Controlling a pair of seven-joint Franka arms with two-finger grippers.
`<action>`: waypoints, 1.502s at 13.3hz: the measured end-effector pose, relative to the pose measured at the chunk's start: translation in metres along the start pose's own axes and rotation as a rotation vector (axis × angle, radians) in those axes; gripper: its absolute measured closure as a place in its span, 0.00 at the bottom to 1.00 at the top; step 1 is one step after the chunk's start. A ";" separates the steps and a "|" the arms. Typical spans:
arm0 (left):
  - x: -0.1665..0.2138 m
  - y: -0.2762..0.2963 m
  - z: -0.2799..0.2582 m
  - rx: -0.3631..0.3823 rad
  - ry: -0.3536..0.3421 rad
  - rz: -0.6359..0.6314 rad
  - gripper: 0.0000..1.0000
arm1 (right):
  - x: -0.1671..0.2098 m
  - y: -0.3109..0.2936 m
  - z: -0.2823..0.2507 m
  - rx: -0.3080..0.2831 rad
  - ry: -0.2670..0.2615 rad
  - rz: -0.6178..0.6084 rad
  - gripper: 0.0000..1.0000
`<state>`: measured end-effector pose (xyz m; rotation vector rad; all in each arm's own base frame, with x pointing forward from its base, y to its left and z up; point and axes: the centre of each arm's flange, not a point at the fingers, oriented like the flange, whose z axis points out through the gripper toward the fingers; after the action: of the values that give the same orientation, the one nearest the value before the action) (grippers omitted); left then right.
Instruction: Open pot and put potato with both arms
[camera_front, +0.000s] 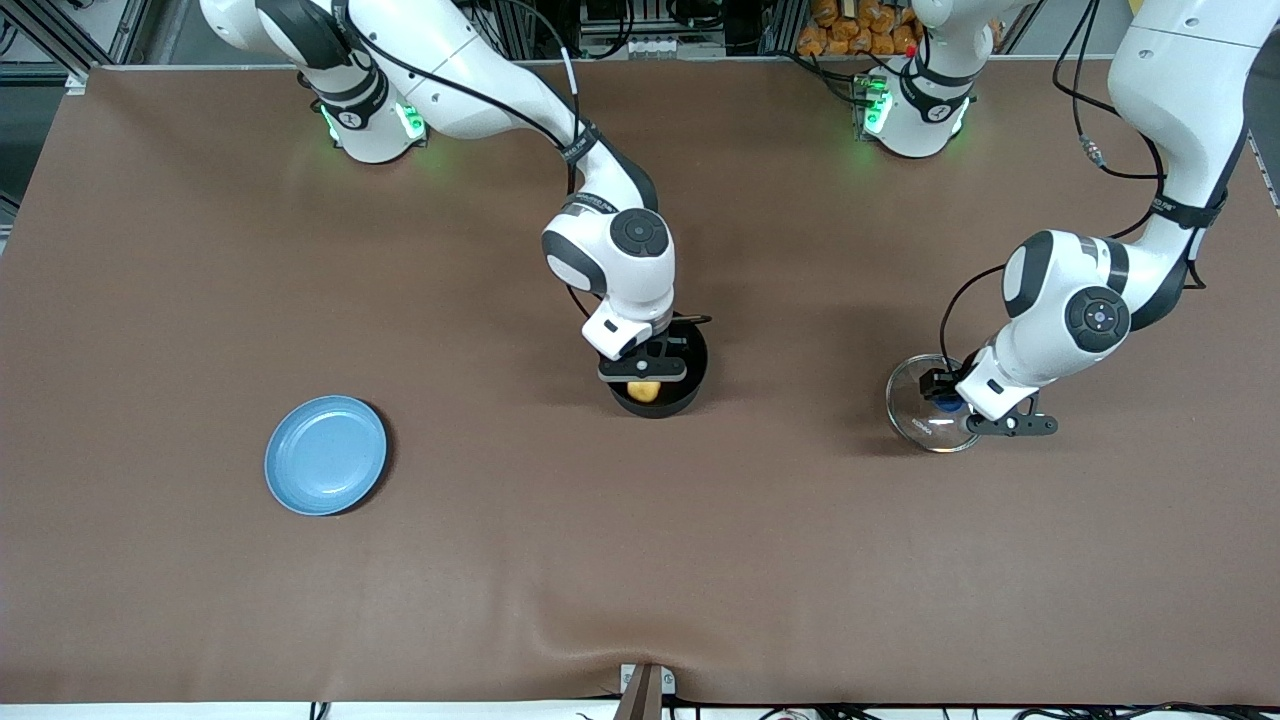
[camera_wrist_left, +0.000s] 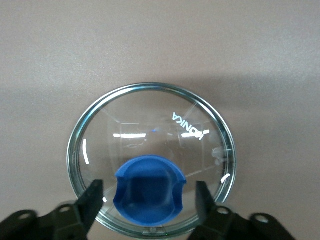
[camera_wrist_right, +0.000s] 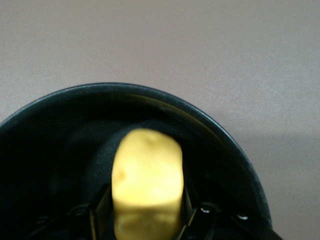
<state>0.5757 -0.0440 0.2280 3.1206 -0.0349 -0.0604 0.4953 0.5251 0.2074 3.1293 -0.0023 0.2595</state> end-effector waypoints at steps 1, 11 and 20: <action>0.002 0.000 -0.002 0.000 0.006 -0.003 0.03 | 0.000 0.000 0.000 0.001 0.001 0.002 0.25; 0.036 0.011 -0.169 0.090 0.132 -0.067 0.00 | 0.030 0.000 -0.047 -0.003 0.026 0.043 0.28; 0.045 0.028 -0.301 0.088 0.167 -0.102 0.00 | 0.084 0.122 -0.292 -0.077 -0.079 0.126 0.35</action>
<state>0.6320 -0.0674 0.5281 3.1998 0.1273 0.2060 0.5297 0.4031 0.5094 3.0638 -0.2049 0.1322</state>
